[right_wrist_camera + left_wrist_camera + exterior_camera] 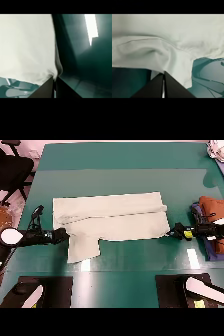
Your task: Fold the shirts.
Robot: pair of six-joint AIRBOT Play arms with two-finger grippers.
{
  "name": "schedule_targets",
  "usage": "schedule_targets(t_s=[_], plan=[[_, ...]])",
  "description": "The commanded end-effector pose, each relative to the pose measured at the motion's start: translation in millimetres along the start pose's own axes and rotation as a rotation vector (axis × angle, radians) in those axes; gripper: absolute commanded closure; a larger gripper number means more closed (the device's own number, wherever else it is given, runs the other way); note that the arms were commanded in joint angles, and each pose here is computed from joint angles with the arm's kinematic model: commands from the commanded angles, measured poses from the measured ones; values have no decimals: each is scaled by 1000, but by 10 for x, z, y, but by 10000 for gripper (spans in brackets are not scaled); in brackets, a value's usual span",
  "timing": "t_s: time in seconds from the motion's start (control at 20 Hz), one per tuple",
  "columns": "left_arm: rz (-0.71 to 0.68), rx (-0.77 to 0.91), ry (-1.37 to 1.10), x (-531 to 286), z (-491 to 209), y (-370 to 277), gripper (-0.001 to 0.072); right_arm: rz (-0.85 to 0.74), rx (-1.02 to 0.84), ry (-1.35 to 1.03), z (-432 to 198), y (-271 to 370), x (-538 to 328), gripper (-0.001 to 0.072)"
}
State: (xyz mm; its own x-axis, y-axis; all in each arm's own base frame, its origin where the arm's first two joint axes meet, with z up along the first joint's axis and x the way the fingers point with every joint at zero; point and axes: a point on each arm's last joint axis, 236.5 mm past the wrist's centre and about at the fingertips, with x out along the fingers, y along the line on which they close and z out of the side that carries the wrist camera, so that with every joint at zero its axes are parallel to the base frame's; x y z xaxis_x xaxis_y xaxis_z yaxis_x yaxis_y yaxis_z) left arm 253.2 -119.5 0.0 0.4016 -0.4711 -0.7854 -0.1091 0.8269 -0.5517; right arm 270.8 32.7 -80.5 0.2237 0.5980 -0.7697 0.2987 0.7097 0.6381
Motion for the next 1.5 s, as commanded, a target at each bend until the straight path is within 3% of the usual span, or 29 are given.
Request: schedule_targets(t_s=[0.0, 0.15, 0.4, 0.75, 1.15, 1.45], plan=[[-22, 62, -43, -125, 168, -152, 684, 132, -34, -54, 91, 381, -77, 696], [-49, 127, -138, -327, 470, -368, 684, 242, -86, -225, 319, 833, -383, 696], [-69, 196, -350, -602, 999, -578, 684, 243, -190, -362, 635, 1137, -788, 696], [66, 333, -464, -523, 1389, -320, 684, 273, -162, -271, 1191, 1065, -685, 696], [151, 243, -425, 191, 1669, 170, 683, 283, -107, -190, 1587, 837, -325, 695], [190, 309, -514, 202, 1910, 233, 683, 283, -150, -141, 1775, 931, -21, 695]])
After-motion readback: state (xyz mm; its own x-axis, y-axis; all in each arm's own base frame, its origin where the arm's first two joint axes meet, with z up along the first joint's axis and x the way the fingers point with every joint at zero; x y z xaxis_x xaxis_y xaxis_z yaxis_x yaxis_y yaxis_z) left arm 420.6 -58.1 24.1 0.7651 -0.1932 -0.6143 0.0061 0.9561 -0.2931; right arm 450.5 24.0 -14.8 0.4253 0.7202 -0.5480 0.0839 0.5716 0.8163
